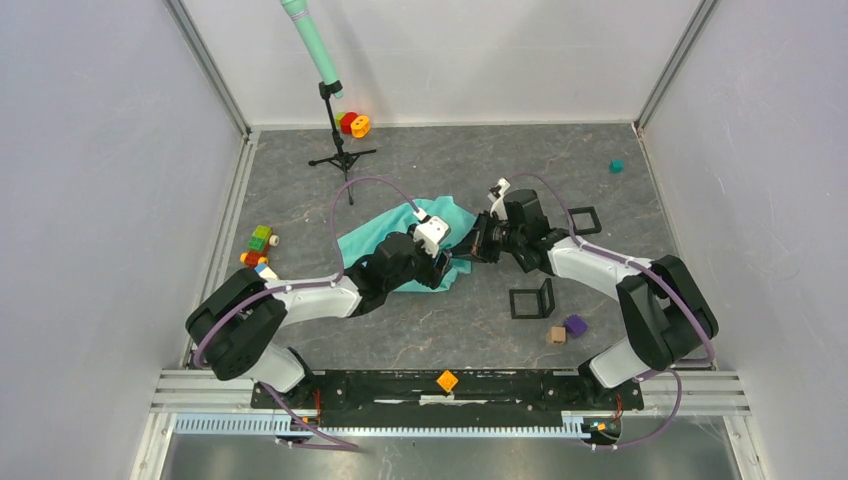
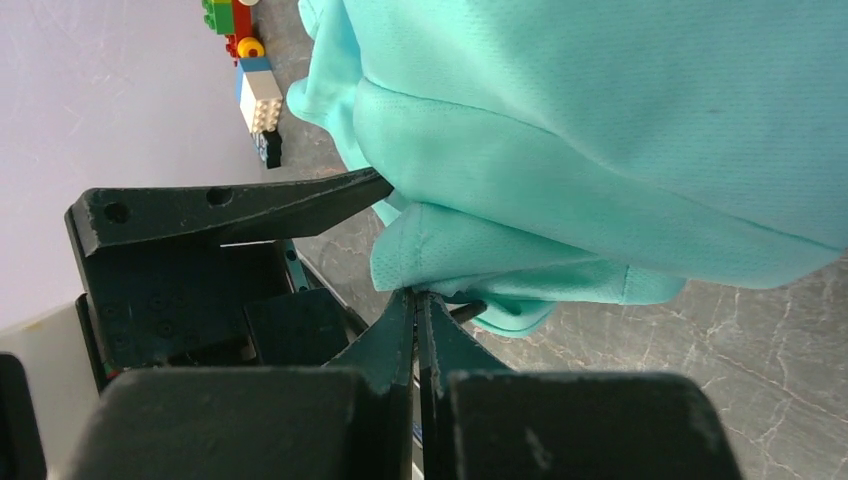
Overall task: Remove the brooch from the garment
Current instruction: Adjust the brooch.
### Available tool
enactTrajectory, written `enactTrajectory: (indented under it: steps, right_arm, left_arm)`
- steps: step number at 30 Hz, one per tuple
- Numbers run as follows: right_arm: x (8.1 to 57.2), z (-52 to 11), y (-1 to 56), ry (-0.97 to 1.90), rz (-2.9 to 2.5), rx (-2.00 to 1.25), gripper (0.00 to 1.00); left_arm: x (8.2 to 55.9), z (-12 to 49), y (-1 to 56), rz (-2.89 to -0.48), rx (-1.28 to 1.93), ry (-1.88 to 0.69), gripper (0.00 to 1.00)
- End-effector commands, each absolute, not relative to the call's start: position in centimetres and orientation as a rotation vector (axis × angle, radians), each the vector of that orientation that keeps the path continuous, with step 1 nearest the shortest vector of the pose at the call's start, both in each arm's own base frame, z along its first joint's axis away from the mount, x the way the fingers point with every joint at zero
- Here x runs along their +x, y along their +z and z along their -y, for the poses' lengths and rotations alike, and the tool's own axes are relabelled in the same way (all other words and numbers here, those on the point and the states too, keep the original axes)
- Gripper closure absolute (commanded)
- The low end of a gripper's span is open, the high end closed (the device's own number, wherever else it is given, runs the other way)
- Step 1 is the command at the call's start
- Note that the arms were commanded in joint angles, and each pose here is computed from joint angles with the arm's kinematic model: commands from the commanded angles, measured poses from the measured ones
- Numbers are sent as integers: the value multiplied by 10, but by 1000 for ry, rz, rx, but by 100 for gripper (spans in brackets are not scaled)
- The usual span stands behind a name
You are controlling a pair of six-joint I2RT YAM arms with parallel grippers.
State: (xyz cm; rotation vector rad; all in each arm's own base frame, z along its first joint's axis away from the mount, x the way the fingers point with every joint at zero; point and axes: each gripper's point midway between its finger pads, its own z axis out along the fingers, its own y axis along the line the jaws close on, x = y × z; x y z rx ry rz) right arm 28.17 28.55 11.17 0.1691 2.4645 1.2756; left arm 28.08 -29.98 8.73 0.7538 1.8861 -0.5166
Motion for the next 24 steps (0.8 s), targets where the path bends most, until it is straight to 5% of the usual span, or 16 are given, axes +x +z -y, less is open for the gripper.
enactTrajectory:
  steps: [1, 4, 6, 8, 13, 18, 24]
  right_arm:
    - [272, -296, 133, 1380, -2402, 120, 100]
    - [275, -294, 131, 1363, -2389, 98, 79]
    - [281, -292, 131, 1343, -2374, 78, 59]
    - [287, -291, 130, 1326, -2367, 49, 48]
    - [300, -273, 121, 1158, -2372, -27, 46]
    - [304, -258, 114, 1001, -2329, -200, 39]
    - [292, -263, 101, 1006, -2335, -371, 45]
  left_arm:
    - [295, 313, 110, -1813, 762, -508, 42]
    - [293, 314, 110, -1821, 770, -521, 69]
    - [290, 315, 108, -1831, 771, -545, 77]
    - [291, 314, 102, -1863, 752, -559, 85]
    - [296, 314, 80, -2025, 715, -696, 97]
    - [301, 311, 75, -2083, 638, -892, 94]
    - [294, 313, 85, -2086, 579, -1219, 87]
